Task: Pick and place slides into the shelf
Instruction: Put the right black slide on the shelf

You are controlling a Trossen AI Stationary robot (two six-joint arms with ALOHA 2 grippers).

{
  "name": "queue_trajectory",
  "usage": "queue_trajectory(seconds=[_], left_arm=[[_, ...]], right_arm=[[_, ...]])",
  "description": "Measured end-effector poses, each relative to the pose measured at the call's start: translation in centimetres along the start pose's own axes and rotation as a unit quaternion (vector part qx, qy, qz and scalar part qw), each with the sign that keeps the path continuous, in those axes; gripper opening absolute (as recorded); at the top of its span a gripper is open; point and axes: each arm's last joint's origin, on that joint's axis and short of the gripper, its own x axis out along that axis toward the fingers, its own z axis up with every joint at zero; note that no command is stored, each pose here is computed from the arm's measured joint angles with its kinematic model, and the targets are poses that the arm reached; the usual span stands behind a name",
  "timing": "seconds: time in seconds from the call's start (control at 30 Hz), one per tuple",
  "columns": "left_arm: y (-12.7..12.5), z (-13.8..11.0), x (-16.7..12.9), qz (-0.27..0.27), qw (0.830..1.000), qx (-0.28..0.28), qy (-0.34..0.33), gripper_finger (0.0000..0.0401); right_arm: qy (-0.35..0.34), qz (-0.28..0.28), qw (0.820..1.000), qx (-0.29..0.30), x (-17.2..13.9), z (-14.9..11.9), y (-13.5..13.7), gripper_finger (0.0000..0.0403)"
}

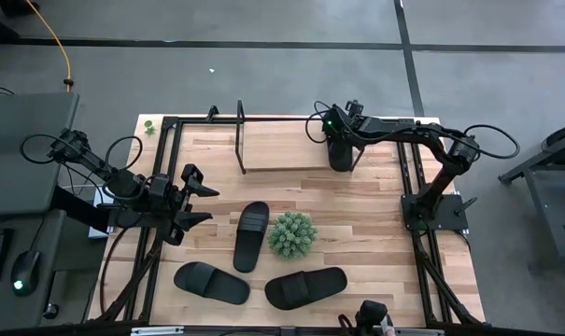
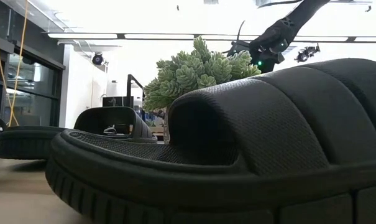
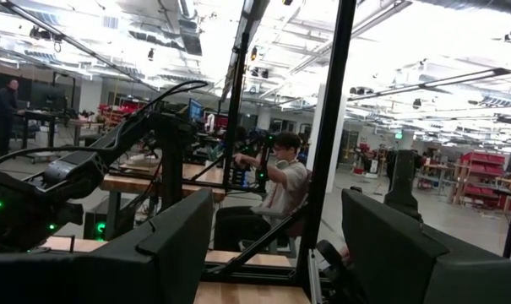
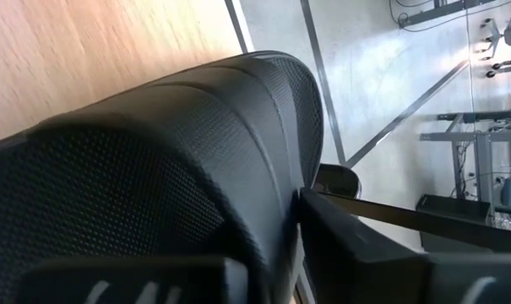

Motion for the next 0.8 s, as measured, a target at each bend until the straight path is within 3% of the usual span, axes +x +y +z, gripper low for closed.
queue_trajectory(seconds=[0.47, 0.8], left_arm=[[0.0, 0.0, 0.0, 0.0, 1.0, 0.0, 0.0, 0.0246], [0.0, 0.01, 0.0, 0.0, 1.0, 0.004, -0.001, 0.0246]], right_arm=[[0.017, 0.009, 1.0, -0.015, -0.02, -0.37, 0.21, 0.0116], [0.024, 0.012, 0.999, -0.023, -0.05, -0.53, 0.26, 0.0131]])
